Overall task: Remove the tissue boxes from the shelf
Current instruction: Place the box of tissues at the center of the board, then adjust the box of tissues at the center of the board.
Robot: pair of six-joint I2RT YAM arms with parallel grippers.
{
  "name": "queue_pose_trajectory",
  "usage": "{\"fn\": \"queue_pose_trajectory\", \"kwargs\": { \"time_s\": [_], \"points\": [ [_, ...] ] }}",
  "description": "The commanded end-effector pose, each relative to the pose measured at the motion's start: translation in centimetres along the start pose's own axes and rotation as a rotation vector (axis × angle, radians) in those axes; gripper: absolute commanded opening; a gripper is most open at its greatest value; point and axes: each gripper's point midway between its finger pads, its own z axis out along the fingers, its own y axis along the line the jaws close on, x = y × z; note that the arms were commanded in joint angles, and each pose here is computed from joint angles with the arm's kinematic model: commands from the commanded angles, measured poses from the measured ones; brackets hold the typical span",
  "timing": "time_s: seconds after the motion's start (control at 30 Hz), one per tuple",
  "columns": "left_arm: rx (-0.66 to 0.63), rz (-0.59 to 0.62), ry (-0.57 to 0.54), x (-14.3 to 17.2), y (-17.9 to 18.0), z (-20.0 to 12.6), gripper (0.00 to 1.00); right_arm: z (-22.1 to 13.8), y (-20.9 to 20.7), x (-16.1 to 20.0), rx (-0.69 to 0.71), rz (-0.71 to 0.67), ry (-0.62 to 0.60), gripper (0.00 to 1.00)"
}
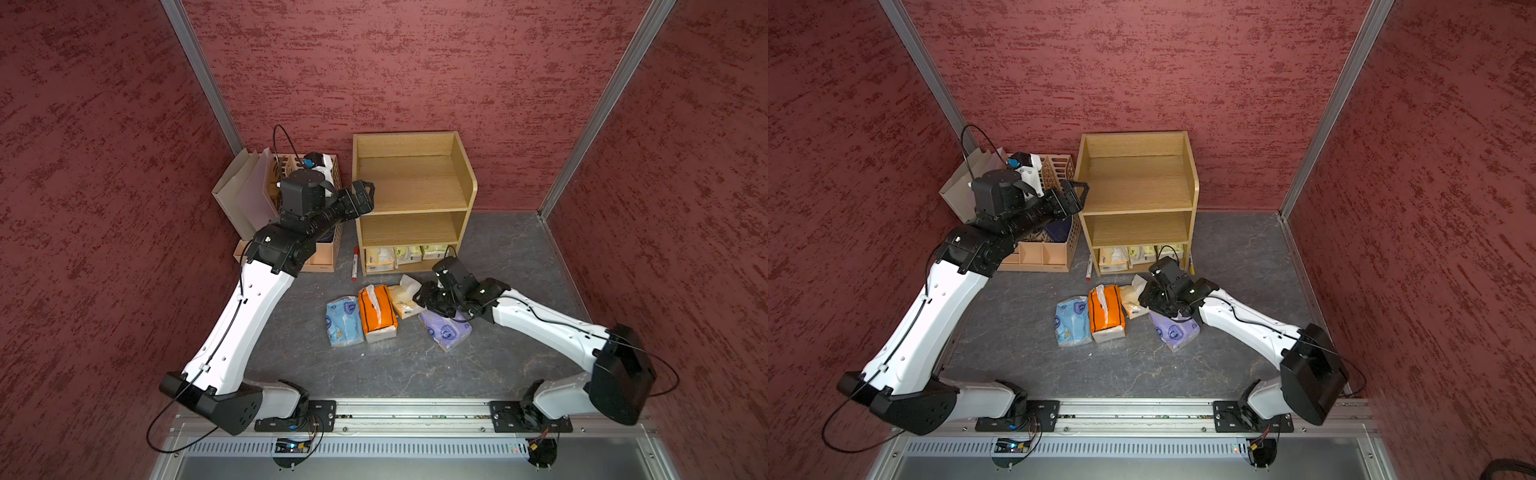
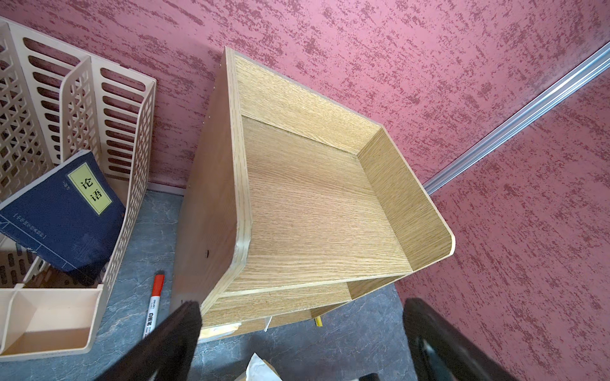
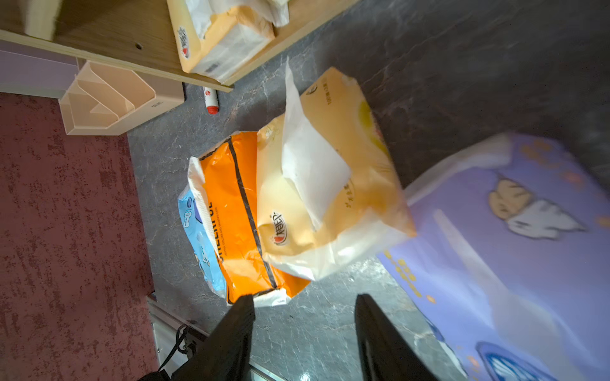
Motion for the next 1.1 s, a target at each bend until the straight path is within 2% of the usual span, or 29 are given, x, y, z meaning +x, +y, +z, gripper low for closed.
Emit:
{"fn": "queue_pose_trajectory", "kwargs": {
  "time_s": [0.0, 0.1, 0.27, 0.53, 1.07],
  "points": [
    [0.004, 0.001, -0.012, -0.1, -0.2, -0.5, 1.00, -3.7, -0.9, -1.7, 0.075, -0.064, -0.108, 0.52],
    [0.014, -0.002, -0.014, -0.2, -0.4, -0.3, 1.00, -3.9, -2.3, -1.2, 0.145, -0.090, -0.081, 0.49],
    [0.037, -0.017, 0.004, 0.2, -1.0, 0.4, 1.00, -0.6, -5.0, 1.7, 0.268, -0.098, 0.109, 0.45],
    [0.053, -0.007, 0.014, 0.5, -2.1, 0.4, 1.00, 2.6, -9.2, 3.2, 0.358, 0.015, 0.191, 0.44],
    [0.065, 0.008, 0.028, 0.7, -3.1, 1.1, 1.00, 0.0, -17.8, 1.2, 0.458, 0.177, 0.150, 0.43]
  ]
}}
